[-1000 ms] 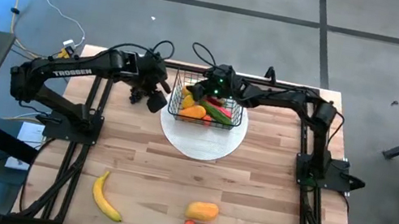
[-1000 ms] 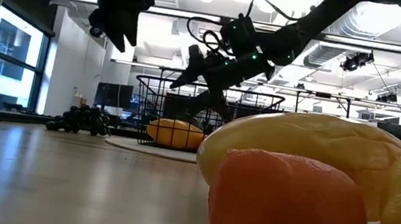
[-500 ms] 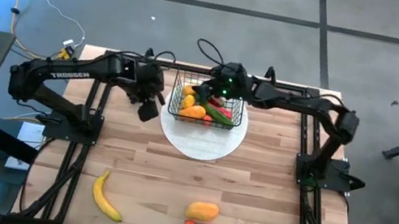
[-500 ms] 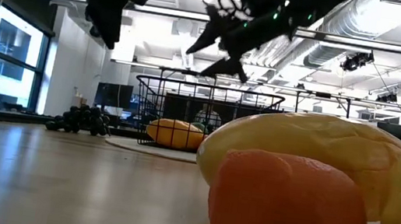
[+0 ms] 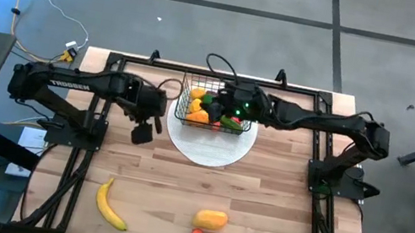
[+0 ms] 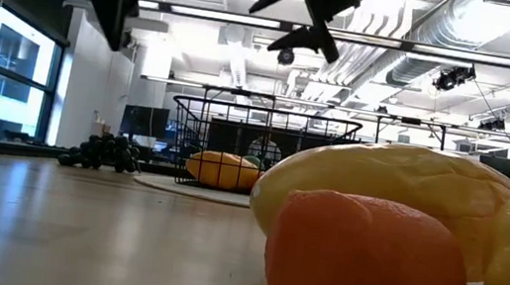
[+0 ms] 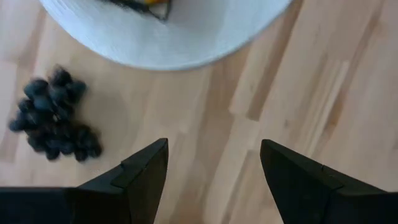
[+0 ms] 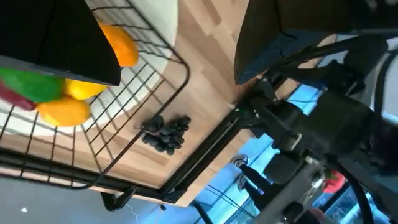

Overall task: Build produce basket
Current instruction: Put the yellow banana into the black wire basket

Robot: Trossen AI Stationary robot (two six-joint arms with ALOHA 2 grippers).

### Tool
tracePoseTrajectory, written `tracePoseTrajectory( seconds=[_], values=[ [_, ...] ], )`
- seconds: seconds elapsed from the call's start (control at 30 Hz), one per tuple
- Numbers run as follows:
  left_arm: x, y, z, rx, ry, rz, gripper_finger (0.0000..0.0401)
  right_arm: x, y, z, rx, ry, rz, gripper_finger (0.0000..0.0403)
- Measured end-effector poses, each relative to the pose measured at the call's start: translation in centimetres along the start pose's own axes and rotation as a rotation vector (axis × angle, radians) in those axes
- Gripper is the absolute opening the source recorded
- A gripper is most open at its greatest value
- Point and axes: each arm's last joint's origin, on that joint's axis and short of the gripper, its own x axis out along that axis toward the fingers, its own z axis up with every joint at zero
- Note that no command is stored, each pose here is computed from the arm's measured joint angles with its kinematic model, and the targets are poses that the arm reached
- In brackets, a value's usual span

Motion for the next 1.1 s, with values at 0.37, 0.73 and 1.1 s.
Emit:
tracePoseTrajectory(
  seconds=[0.37,0.73,1.1],
  values=[
    [-0.5,-4.7,-2.9,-0.072,0.099,0.025,0.0246,-1.0,3.4,-3.7,0.037,0.103,0.040,0.0293],
    [-1.7,-10.7,-7.9,-0.247,0.137,0.002,0.0246,-2.7,6.7,-7.6,0.002,0.217,0.114,0.0293],
    [-2.9,-13.9,-12.7,-0.535,0.019,0.015,0.0246,-4.2,8.9,-10.2,-0.045,0.277,0.185,0.0293]
  ],
)
